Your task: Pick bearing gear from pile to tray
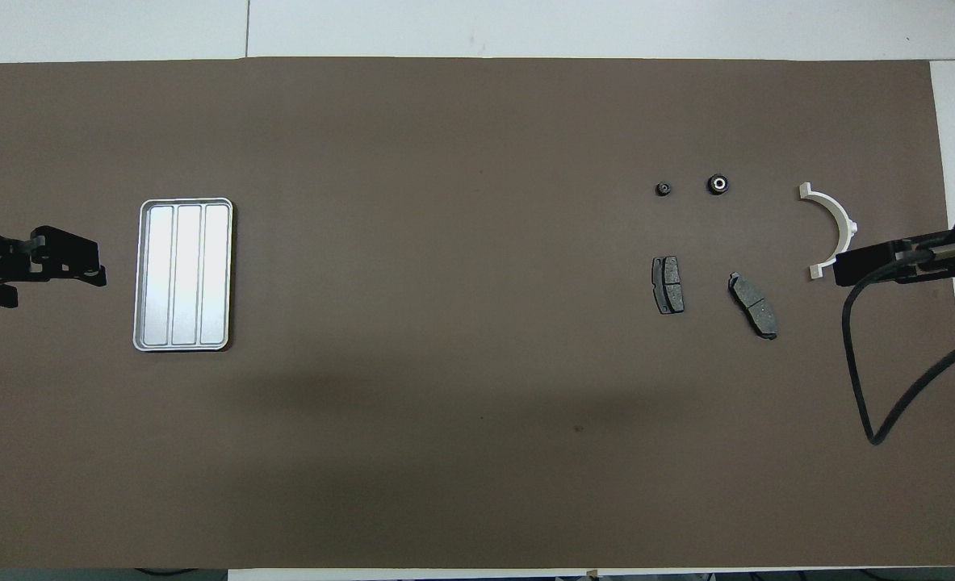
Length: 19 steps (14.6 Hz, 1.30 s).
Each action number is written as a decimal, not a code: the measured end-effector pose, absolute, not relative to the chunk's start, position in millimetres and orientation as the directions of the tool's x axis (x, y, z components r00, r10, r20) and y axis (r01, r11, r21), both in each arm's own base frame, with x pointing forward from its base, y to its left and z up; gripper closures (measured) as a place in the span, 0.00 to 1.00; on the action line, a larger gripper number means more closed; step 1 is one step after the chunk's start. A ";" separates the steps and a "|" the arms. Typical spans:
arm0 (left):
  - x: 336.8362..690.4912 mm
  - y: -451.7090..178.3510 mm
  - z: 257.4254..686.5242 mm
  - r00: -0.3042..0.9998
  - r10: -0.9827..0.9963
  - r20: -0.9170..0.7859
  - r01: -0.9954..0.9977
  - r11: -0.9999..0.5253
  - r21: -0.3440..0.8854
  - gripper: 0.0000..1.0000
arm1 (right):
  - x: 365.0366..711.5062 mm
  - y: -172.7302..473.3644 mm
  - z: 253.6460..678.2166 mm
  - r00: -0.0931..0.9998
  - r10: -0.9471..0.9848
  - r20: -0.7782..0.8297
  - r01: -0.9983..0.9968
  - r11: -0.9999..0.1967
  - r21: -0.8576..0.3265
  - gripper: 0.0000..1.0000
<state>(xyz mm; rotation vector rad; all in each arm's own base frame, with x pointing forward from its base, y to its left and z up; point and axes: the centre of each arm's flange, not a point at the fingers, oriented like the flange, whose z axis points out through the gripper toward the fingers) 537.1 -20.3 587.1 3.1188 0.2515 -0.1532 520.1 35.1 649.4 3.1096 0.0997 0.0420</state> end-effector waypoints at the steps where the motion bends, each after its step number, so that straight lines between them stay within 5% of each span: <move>1: 537.1 -20.3 587.1 0.982 0.159 -0.098 0.160 -0.987 0.001 0.00 | 525.2 36.2 641.6 0.999 0.027 0.036 0.026 -0.999 0.029 0.00; 12: 537.1 -20.4 587.1 0.982 0.159 -0.098 0.160 -0.987 0.001 0.00 | 650.4 87.2 372.2 0.971 -0.237 0.032 -0.238 -0.971 0.020 0.00; 19: 537.1 -20.4 587.1 0.982 0.159 -0.098 0.160 -0.987 0.001 0.00 | 693.6 97.5 303.7 0.955 -0.297 0.003 -0.297 -0.954 0.041 0.00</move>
